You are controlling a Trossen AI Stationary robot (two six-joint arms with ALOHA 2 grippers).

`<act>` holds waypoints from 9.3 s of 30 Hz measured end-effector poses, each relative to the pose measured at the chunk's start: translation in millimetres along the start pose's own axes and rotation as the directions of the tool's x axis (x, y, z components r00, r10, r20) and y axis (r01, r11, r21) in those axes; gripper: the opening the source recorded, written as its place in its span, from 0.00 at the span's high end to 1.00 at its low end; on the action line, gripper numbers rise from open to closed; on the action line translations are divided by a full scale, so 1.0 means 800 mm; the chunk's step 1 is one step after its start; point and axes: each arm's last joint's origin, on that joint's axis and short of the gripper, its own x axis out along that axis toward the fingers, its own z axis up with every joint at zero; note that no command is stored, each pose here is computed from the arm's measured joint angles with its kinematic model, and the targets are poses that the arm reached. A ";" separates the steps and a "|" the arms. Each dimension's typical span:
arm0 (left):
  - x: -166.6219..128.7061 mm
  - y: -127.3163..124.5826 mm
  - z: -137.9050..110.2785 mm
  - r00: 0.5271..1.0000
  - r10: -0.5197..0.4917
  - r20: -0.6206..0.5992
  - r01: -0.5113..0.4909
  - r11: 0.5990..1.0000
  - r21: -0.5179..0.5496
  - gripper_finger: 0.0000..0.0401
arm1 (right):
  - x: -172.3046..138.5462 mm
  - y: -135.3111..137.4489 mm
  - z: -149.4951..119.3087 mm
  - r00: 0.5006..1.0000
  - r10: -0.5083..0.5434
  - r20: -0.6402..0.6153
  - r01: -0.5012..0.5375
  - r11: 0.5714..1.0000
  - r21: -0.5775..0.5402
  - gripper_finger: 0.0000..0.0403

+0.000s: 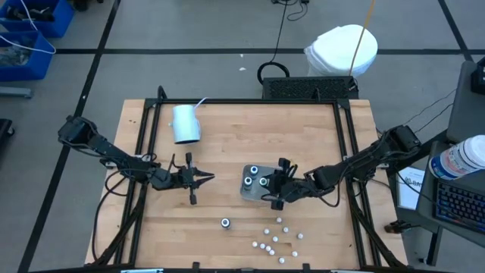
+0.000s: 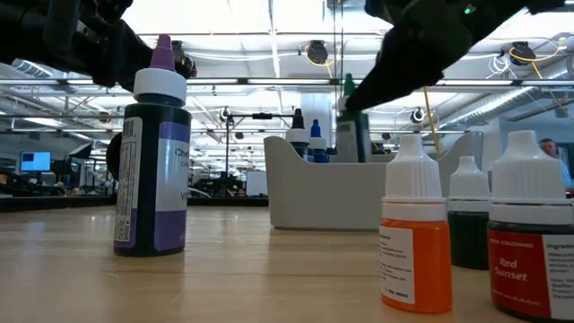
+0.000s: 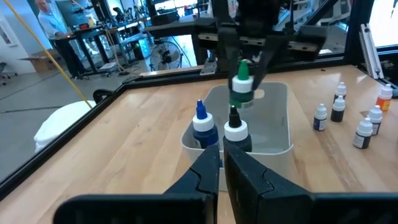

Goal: Pick & Place food coloring
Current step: Put the large green food coloring bottle into the gray bin, then put the large purple food coloring bottle into the gray bin

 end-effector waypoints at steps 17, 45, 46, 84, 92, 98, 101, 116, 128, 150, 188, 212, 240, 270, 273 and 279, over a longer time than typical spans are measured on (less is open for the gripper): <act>0.000 0.000 -0.001 1.000 0.009 -0.007 -0.009 1.000 0.018 0.92 | 0.024 -0.037 -0.026 0.996 -0.090 0.018 0.088 0.990 0.112 0.72; 0.000 0.000 -0.001 1.000 0.007 -0.011 -0.008 0.998 -0.054 0.92 | 0.028 -0.042 -0.041 0.997 -0.077 0.022 0.072 0.980 0.186 0.70; 0.000 0.000 -0.001 1.000 0.008 -0.011 -0.008 0.998 -0.054 0.92 | 0.028 -0.042 -0.041 0.997 -0.077 0.022 0.072 0.980 0.186 0.69; 0.000 0.001 -0.002 1.000 0.015 -0.012 -0.016 0.999 -0.038 0.92 | -0.065 -0.020 0.002 0.953 0.143 0.268 -0.158 0.987 0.035 0.53; -0.001 -0.002 -0.001 1.000 -0.021 -0.009 0.021 0.999 -0.048 0.92 | -0.104 -0.014 -0.046 0.896 0.199 0.397 -0.178 0.980 -0.089 0.84; -0.002 -0.004 -0.001 0.999 -0.034 -0.006 0.034 0.996 -0.083 0.92 | -0.109 -0.035 -0.090 0.835 0.200 0.512 -0.177 0.980 -0.094 0.97; -0.002 -0.004 -0.001 0.999 -0.034 -0.005 0.033 0.989 -0.141 0.92 | -0.114 -0.045 -0.098 0.817 0.190 0.545 -0.180 0.981 -0.073 0.98; 0.005 -0.046 0.054 0.967 -0.197 -0.160 0.168 0.970 -0.178 0.92 | -0.129 -0.065 -0.116 0.785 0.187 0.591 -0.165 0.982 -0.091 1.00; 0.017 -0.092 0.147 0.889 -0.193 -0.415 0.155 0.980 -0.122 0.81 | -0.127 -0.065 -0.119 0.800 0.188 0.570 -0.138 0.982 -0.130 1.00; 0.096 -0.148 0.114 0.648 -0.430 -0.628 0.303 0.903 -0.306 0.04 | -0.126 -0.065 -0.120 0.807 0.188 0.560 -0.196 0.980 -0.046 1.00; 0.119 -0.139 0.073 0.585 -0.300 -0.754 0.158 0.954 -0.256 0.03 | -0.125 -0.064 -0.121 0.809 0.192 0.555 -0.185 0.980 -0.070 1.00; 0.118 -0.141 0.074 0.553 -0.356 -0.754 0.172 0.933 -0.315 0.70 | -0.125 -0.064 -0.121 0.809 0.192 0.555 -0.186 0.980 -0.067 1.00; 0.189 -0.034 0.223 0.830 -0.143 -0.540 0.039 0.979 -0.200 0.70 | -0.126 -0.065 -0.119 0.802 0.189 0.567 -0.174 0.981 -0.081 1.00; 0.285 -0.013 0.105 0.684 -0.122 -0.720 0.008 0.987 -0.161 0.70 | -0.127 -0.065 -0.118 0.797 0.188 0.575 -0.159 0.982 -0.101 1.00; 0.289 -0.015 0.098 0.680 -0.121 -0.724 0.008 0.987 -0.158 0.70 | -0.127 -0.065 -0.117 0.795 0.188 0.577 -0.162 0.982 -0.096 1.00; 0.292 -0.017 0.085 0.645 -0.113 -0.756 -0.001 0.989 -0.148 0.70 | -0.128 -0.065 -0.116 0.789 0.186 0.586 -0.167 0.982 -0.087 1.00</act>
